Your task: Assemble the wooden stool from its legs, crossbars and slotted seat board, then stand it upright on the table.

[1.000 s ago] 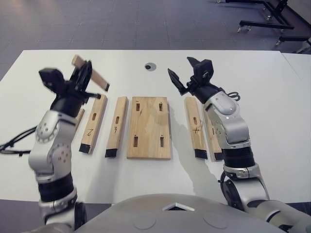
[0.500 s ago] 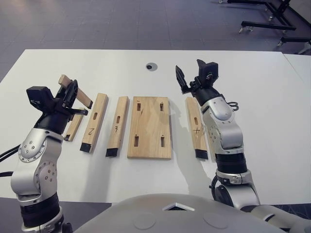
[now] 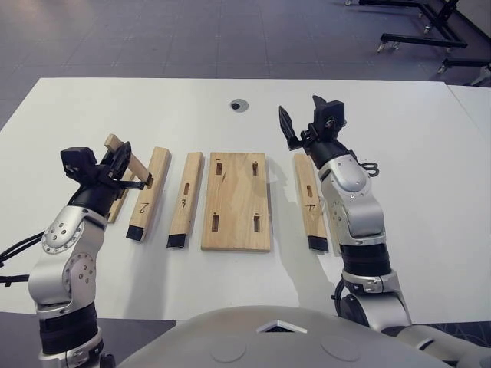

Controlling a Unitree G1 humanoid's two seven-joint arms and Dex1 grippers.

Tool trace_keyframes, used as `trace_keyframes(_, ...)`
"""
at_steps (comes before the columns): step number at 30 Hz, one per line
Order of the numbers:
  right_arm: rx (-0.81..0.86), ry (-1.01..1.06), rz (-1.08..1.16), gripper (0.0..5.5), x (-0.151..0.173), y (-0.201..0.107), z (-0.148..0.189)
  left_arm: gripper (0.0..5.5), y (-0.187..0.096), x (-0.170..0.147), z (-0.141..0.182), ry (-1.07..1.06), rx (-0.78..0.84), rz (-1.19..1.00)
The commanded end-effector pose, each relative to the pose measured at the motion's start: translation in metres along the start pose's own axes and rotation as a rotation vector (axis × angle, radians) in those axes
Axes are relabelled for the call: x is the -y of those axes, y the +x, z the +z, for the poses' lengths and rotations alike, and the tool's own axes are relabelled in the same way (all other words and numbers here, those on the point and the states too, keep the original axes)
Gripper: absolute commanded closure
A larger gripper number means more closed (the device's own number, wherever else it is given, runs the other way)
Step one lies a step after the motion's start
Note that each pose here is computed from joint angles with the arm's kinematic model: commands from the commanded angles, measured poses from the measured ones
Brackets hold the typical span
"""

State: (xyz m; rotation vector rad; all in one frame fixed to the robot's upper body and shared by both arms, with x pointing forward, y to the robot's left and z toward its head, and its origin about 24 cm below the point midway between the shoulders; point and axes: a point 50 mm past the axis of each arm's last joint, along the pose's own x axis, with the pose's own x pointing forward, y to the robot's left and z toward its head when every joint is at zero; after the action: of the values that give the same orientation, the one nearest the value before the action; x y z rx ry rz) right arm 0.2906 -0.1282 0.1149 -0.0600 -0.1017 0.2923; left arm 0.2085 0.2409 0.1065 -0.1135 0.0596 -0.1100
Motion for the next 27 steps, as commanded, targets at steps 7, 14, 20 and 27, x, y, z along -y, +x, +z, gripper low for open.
trace_keyframes(7, -0.026, -0.019, -0.012, 1.44, 0.003, 0.0, -0.004, 5.11, 0.002, -0.001, -0.006, 0.02, -0.029, 0.013)
trace_keyframes(14, -0.025, -0.022, -0.015, 1.44, 0.003, 0.001, -0.004, 5.11, 0.004, 0.001, -0.012, 0.016, -0.044, 0.007)
trace_keyframes(20, -0.022, -0.021, -0.005, 1.44, 0.0, 0.003, -0.003, 5.11, 0.006, -0.004, -0.016, -0.007, -0.045, 0.022)
trace_keyframes(27, -0.025, -0.015, -0.002, 1.44, -0.003, 0.002, -0.005, 5.11, 0.007, -0.005, -0.018, 0.008, -0.051, 0.013)
